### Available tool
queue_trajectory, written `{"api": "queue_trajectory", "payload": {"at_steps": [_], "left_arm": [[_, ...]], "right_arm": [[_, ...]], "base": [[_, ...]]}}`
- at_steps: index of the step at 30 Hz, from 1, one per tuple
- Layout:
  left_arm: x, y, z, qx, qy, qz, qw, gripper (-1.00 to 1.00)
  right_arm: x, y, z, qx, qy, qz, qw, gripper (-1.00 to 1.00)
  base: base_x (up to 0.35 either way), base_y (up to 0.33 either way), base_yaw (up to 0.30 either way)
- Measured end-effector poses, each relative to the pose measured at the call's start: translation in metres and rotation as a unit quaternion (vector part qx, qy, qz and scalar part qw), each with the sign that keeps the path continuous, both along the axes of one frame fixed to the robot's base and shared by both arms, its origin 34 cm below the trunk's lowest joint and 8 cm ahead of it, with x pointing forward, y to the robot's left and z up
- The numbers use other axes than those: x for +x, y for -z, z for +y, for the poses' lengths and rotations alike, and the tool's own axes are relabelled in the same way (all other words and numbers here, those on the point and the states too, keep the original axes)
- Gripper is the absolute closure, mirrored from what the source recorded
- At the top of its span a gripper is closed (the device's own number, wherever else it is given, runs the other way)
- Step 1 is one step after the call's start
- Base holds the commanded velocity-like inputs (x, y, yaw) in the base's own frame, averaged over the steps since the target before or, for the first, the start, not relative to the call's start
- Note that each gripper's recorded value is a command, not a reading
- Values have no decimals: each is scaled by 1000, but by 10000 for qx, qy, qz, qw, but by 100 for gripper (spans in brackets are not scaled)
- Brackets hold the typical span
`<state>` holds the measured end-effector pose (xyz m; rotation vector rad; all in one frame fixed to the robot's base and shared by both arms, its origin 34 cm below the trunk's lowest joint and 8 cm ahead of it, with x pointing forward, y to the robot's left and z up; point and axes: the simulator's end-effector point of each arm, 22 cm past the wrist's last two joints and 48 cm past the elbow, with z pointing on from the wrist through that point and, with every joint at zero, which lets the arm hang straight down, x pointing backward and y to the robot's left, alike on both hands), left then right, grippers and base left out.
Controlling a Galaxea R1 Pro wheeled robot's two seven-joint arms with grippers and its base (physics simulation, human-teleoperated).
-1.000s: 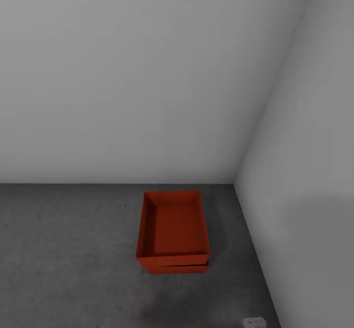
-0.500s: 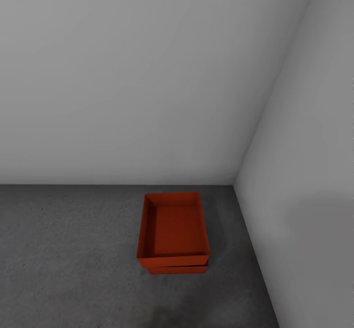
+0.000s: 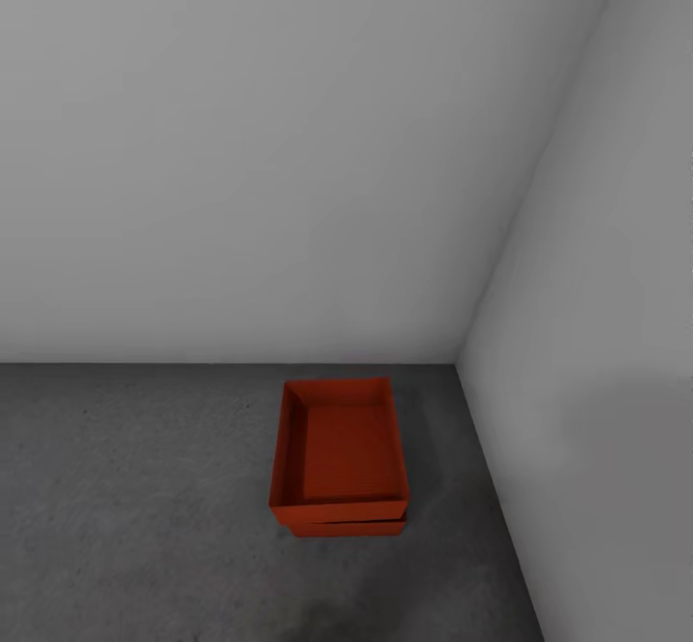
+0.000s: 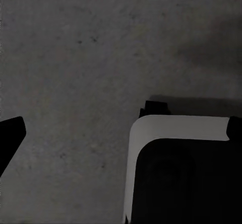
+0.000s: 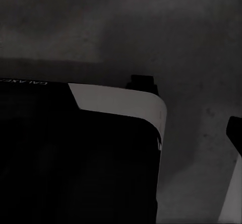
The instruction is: Move the two storage containers from the living room to the garage. In the garage, place one container on the floor and stack the other container on top of it (either order is fine).
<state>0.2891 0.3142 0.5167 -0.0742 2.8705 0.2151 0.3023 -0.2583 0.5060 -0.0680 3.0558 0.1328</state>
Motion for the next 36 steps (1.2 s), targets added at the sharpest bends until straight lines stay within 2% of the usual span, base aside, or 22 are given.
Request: {"api": "queue_trajectory", "payload": {"at_steps": [36], "left_arm": [[-9, -42, -1, -6, -1, 13, 10000, -100]], "right_arm": [[-11, -42, 3, 27, 11, 32, 10000, -100]], "base": [[0, 0, 0]]}}
